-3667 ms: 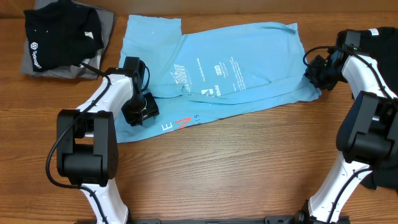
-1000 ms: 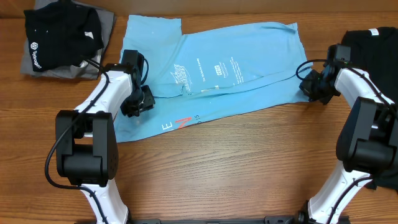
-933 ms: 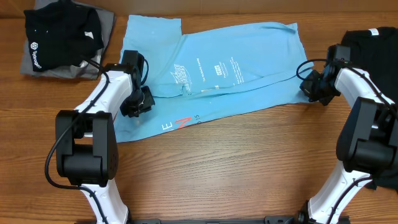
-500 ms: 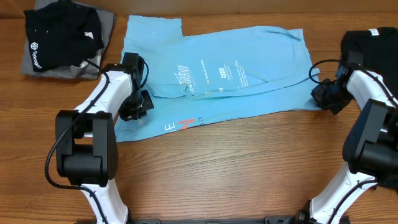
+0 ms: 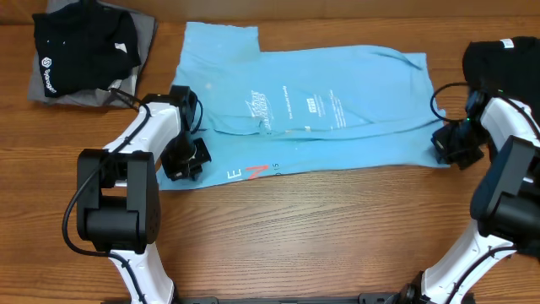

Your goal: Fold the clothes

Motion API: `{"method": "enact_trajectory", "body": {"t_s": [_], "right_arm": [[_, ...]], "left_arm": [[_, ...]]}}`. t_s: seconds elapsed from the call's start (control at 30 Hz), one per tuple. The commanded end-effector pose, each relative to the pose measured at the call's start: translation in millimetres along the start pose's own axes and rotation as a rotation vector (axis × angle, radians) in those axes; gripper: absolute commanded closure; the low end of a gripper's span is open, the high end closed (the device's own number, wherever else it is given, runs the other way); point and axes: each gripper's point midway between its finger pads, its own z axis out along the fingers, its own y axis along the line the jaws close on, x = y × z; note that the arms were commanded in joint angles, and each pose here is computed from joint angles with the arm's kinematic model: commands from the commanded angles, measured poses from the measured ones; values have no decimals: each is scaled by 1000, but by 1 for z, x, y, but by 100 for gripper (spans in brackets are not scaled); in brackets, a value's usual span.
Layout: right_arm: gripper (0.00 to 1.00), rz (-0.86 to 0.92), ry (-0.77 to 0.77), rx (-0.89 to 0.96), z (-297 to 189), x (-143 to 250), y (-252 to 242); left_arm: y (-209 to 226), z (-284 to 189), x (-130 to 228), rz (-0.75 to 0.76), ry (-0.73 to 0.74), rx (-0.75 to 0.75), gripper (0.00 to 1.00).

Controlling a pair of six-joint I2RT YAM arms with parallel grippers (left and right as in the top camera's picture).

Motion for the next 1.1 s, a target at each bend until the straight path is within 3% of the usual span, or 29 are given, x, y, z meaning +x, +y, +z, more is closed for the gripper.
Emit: {"method": "enact_trajectory", "body": {"t_s": [0.0,0.3,0.43,0.5,0.6,0.7,0.9,1.07], "right_arm": [[96,76,-57,41,-15,-13,-26],[96,121,-169,-5,-66,-25,-46],[96,128,-210,-21,-81,-28,-49],[96,90,-218,-55,-83,-30,-42],[96,26,-197,-137,-85,-28,-25],[96,-51,-175,-225,-87,-25,-8],[96,-102,-187,-253,-89,-25,0],[96,-124,-191,-256,-89,-23,5]], "left_arm": [[6,-8,11,-43,8,-22,96],[22,-34,21,-60,-31,-66,96],[25,-67,6,-72,-198,-29,96],[13,-89,-14,-33,-330,44,96],[-11,-100,-28,30,-395,162,96],[-32,-90,-29,102,-352,241,96],[-41,-43,-23,148,-190,230,96],[-46,-21,-31,155,-167,220,96]]}}
